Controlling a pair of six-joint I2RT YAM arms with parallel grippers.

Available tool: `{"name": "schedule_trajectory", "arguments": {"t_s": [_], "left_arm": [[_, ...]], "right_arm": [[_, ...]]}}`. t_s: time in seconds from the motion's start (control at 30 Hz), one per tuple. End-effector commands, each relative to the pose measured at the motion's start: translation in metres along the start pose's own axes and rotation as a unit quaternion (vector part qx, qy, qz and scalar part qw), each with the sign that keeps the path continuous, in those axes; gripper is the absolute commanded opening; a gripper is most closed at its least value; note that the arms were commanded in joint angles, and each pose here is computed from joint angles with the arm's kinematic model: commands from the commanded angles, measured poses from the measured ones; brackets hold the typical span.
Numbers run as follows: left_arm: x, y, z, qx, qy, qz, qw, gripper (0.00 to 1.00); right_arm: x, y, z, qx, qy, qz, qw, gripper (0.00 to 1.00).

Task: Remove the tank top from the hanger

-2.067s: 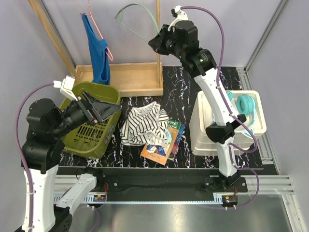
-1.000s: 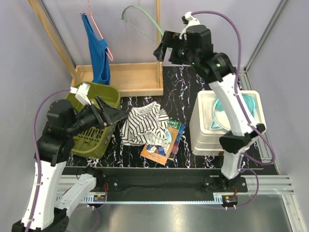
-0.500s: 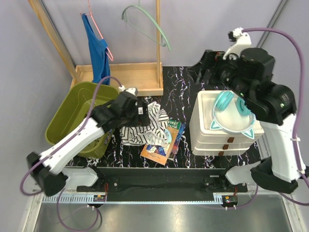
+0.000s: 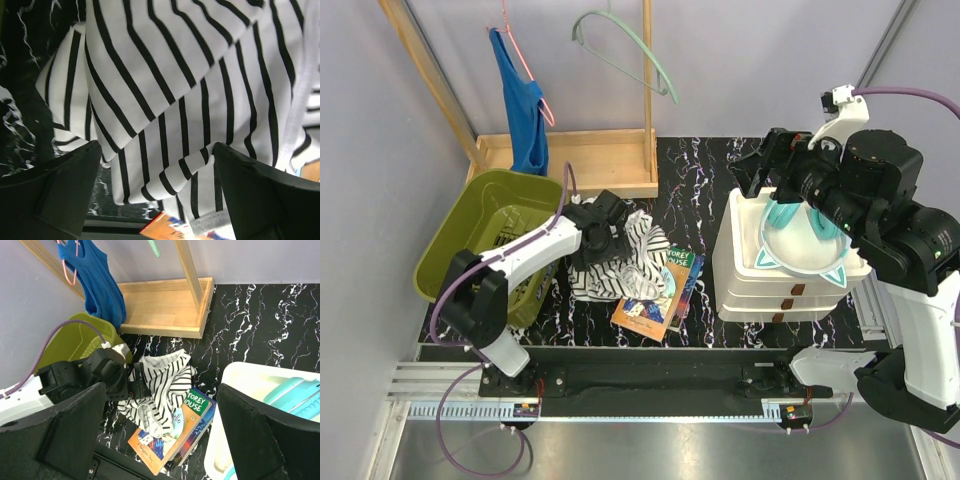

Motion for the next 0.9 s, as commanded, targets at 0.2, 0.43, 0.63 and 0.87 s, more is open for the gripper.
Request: {"name": "schedule_trajectory", "arguments": {"t_s": [0.2,0.43,0.63,0.87], "left_arm": [[-0.023,0.054,-0.008,0.096,-0.158,0.073,0.980,0.99],[-0.016,0.062,0.000,0.062,-0.174,0.028,0.982,0.88],[0.000,0.042,-0.007,0.030,-0.137,-0.007,0.990,0.25],[0.040,-0.051,-0.007,-0.049,-0.088,-0.117,0.988,0.00]], "right_arm": [[-0.001,-0.008,-0.004,-0.008,0.006,-0.006,1.000,1.00],[-0.002,-0.011,-0.004,-0.006,0.008,-0.003,1.000,1.00],[-0.002,-0.010,-0.005,-0.009,0.006,-0.002,1.000,1.00],[-0.002,-0.003,-0.003,-0.005,0.000,0.000,1.000,1.00]]}}
Point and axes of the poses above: each gripper's point midway between its finger pads, its own y axis out along the fingers, its own z axis along the line the jaws close on, x = y × z, the point moved 8 cm from there along -y, back along the fingers, and after that the axes turned 3 degrees about -y, right-handed, at the moved point
